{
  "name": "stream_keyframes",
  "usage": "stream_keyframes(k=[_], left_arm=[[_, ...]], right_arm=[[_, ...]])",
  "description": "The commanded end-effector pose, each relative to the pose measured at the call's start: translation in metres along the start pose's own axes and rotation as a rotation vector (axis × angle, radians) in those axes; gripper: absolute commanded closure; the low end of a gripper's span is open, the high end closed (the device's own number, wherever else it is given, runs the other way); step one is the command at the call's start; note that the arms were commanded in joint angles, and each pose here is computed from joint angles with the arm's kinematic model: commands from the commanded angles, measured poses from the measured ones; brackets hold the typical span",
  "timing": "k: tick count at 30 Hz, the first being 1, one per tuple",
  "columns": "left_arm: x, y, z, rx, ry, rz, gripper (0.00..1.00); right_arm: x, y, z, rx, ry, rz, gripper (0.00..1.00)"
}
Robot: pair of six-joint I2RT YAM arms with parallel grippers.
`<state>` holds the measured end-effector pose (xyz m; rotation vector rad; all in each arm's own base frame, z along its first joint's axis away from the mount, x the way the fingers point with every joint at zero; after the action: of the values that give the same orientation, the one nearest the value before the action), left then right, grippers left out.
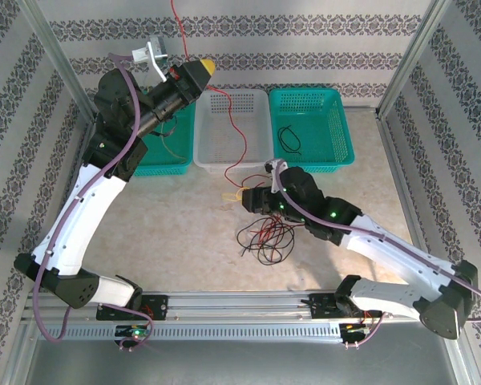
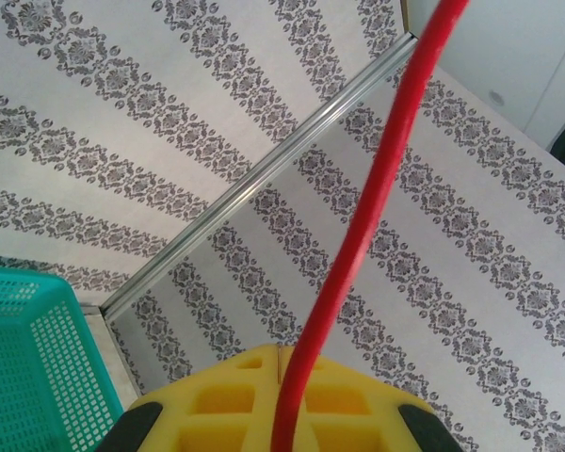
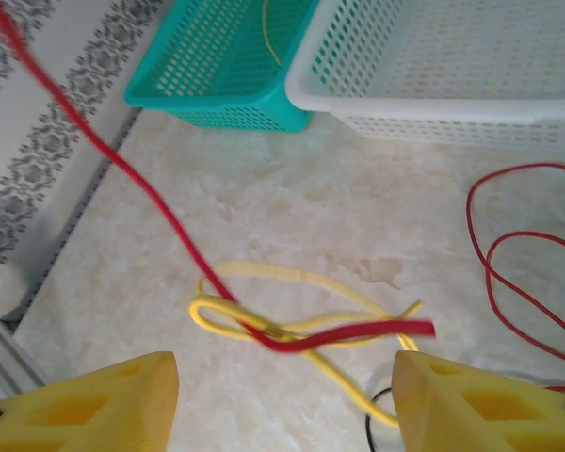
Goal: Untangle the cables
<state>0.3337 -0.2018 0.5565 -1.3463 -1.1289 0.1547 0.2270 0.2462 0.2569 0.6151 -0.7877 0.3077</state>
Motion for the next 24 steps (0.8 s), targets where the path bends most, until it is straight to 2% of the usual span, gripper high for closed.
stream_keyframes(k=[1,7,14,16,19,24], left_arm=[[0.014,-0.026,0.008,-0.075,-0.039,-0.019,1.00],[0.018,-0.034,0.009,-0.088,-0.045,-0.027,1.00],[0.028,-0.032,0.010,-0.052,-0.083,-0.053,1.00],[0.035,-0.030,0.010,-0.019,-0.100,-0.073,1.00],[0.049,-0.026,0.008,0.048,-0.138,-0.123,1.00],[0.068,0.002,-0.005,0.162,-0.167,-0.147,1.00]], right_arm=[[0.005,0.001,-0.006,-0.025,-0.010,0.014,0.42],[-0.014,-0.025,-0.020,-0.077,0.017,-0.060,0.75],[-0.039,-0.040,-0.019,-0.071,0.030,-0.090,0.96],[-0.050,-0.050,-0.019,-0.096,0.044,-0.106,1.00],[-0.077,-0.072,-0.023,-0.160,0.078,-0.160,1.00],[-0.113,-0.099,-0.019,-0.215,0.095,-0.250,1.00]])
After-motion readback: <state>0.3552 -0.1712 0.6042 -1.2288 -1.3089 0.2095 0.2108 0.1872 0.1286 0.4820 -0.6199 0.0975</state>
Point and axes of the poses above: each hand's point on the last joint's axis, 136 mm out from that joint toward the fingers, its own z axis back along the fingers, its own y axis along the line the jaws close on, x = y × z, the point moved 3 cm from there along z, back along the fingers, and after that the axes turned 7 degrees about z, right-handed, at the moved point
